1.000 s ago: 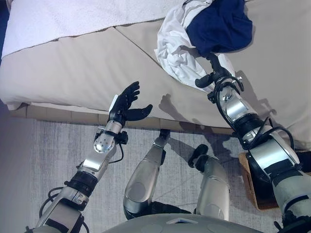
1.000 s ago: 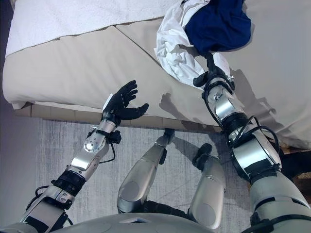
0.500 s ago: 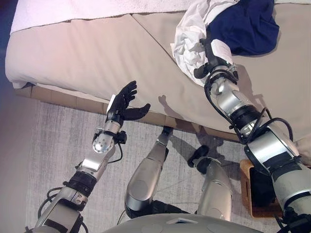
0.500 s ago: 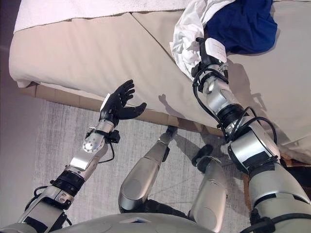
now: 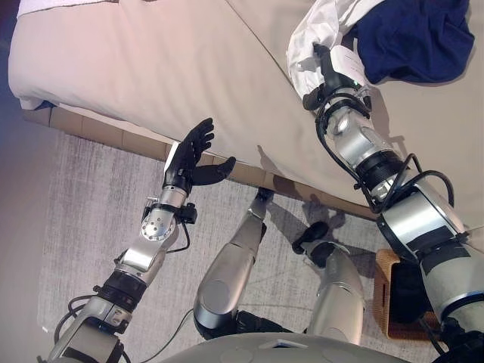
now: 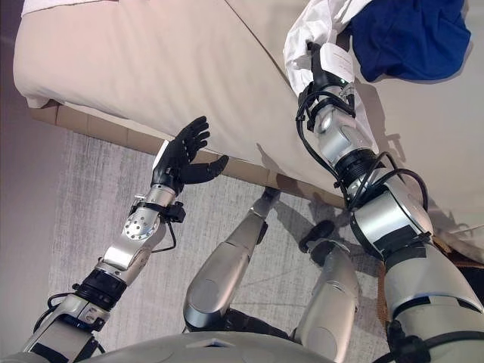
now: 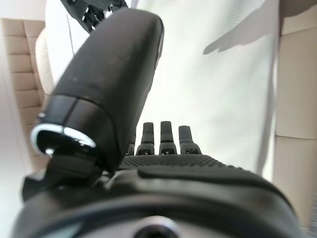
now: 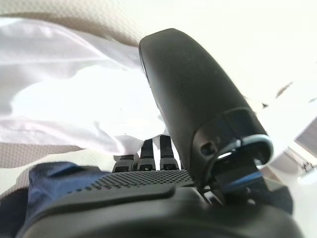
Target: Pick up the clothes from the bed and place them into the basket
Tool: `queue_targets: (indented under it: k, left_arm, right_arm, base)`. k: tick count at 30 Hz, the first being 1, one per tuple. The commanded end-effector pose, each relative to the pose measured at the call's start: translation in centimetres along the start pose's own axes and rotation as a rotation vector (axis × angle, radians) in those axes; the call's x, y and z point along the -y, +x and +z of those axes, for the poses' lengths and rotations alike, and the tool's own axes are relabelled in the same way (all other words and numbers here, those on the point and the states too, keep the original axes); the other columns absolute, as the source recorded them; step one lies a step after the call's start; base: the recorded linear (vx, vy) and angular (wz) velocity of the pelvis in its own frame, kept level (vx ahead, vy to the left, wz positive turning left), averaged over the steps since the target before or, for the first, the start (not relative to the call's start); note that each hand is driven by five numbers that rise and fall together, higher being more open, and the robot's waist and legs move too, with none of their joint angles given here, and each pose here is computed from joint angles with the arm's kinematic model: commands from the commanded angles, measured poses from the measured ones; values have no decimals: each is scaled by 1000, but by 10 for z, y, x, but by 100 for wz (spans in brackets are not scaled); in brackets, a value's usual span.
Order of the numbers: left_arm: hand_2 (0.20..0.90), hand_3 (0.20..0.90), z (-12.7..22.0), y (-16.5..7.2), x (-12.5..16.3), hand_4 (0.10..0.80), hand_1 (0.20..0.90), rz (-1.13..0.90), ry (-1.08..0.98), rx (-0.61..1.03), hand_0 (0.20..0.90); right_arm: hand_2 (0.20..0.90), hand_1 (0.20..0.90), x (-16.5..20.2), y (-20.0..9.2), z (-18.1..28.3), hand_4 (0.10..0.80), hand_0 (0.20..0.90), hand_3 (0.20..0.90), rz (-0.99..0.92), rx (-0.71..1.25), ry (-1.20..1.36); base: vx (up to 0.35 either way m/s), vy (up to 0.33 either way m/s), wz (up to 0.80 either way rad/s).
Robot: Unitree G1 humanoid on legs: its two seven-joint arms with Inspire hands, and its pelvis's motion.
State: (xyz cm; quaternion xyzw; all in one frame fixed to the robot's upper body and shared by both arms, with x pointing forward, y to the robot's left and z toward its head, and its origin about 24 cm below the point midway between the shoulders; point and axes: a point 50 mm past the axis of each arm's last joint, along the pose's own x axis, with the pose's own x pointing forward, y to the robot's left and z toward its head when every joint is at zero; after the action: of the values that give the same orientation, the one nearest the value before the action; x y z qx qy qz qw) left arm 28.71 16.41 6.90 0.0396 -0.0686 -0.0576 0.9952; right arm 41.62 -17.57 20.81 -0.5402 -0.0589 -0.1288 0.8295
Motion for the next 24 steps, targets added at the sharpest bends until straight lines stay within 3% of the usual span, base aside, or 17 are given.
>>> queue_targets:
  k: [1, 3, 4, 6, 8, 24]
  left_arm:
    - [900, 900, 48, -2, -7, 800, 900, 3, 5, 266, 900]
    - [900, 900, 49, -3, -5, 800, 900, -5, 10, 272, 900]
    - [900, 900, 49, -2, -5, 800, 900, -6, 11, 272, 900]
    - [900, 900, 49, -2, -3, 800, 900, -12, 15, 271, 900]
    - [900, 900, 49, -2, -2, 800, 900, -11, 13, 271, 900]
    - [900, 900, 46, 0, -3, 800, 900, -19, 13, 247, 900]
  right_arm:
    - [900, 900, 40, 13, 23, 800, 900, 900, -128, 88, -65]
    - [900, 900, 42, 15, 17, 800, 900, 900, -120, 55, -54]
    - [862, 862, 42, 15, 16, 756, 862, 856, -121, 49, -53]
    - [618, 618, 44, 16, 10, 471, 618, 571, -123, 16, -33]
    - [300, 300, 47, 17, 4, 100, 300, 200, -141, -4, -30]
    - [300, 300, 55, 17, -16, 100, 300, 200, -178, -53, -44]
  base:
    - [18, 0, 9]
    - [7, 1, 7]
    - [-1, 2, 4]
    - [0, 0, 7]
    - [-6, -1, 6]
    - [-4, -4, -3]
